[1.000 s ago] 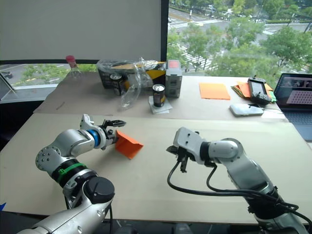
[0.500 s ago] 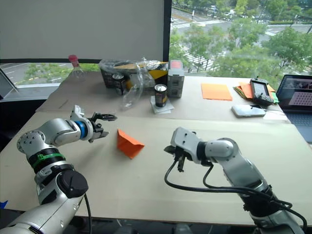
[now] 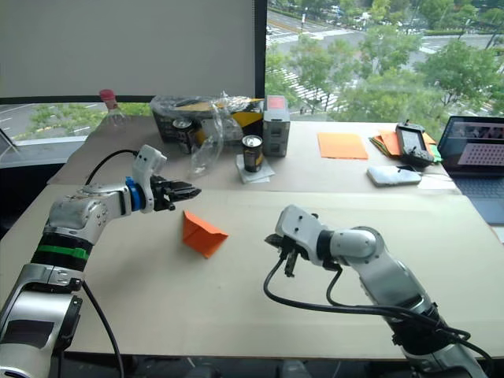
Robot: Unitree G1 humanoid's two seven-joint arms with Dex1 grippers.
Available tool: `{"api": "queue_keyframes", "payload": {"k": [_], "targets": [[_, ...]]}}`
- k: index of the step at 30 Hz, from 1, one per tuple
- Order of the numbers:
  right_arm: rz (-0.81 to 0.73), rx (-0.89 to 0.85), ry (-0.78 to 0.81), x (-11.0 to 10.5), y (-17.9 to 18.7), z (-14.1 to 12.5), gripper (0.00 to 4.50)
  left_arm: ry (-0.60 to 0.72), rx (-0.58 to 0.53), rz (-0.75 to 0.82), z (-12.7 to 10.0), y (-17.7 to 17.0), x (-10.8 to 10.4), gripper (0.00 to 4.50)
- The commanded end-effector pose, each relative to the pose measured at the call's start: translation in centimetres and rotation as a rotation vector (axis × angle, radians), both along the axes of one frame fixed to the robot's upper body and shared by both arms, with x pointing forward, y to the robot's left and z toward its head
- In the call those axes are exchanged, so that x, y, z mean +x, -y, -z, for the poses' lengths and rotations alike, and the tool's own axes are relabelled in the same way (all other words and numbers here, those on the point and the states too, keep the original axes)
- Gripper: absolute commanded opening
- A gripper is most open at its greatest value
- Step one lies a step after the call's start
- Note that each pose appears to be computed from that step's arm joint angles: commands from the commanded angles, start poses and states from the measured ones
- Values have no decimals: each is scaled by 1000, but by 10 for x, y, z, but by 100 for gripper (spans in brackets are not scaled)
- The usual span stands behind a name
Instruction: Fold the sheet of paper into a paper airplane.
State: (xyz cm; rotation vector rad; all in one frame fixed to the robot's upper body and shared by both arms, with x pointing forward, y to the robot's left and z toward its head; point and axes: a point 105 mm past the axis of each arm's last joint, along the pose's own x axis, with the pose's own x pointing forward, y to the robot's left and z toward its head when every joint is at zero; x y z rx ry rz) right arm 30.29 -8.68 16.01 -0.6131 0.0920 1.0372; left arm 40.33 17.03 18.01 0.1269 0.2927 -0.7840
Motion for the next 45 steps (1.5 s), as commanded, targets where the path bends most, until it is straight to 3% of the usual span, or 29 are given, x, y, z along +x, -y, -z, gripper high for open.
{"api": "queue_keyframes", "payload": {"k": [1, 3, 8, 12, 16, 21, 29, 32, 37, 39, 45], "targets": [[37, 100, 35, 2, -7, -13, 0, 120, 1, 67, -36, -7, 0, 59], [19, 143, 20, 0, -19, -11, 0, 163, 22, 64, -48, -23, -1, 5], [-16, 182, 25, 8, -50, -9, 0, 216, 42, 94, -70, -57, -21, 5], [-89, 215, 20, 14, -91, -10, 129, 128, 117, 137, -62, -85, -59, 0], [-129, 149, 85, 23, -111, -7, 263, 69, 127, 62, -50, -99, -77, 0], [-195, 151, 80, 25, -135, -7, 263, 25, 150, 6, -29, -104, -100, 0], [-161, 101, 97, 48, -142, 5, 263, -11, 137, -50, -19, -109, -120, 0], [-168, 99, 95, 52, -145, 7, 184, 10, 125, -78, -24, -113, -118, 0], [-212, 89, 131, 52, -145, 4, 5, 1, 115, -73, -19, -110, -119, 0], [-221, 115, 151, 51, -141, -3, 2, -2, 120, -70, -17, -109, -119, 0], [-383, -47, 334, 34, -92, -8, 2, 44, 5, -44, -32, -101, -115, 0]]}}
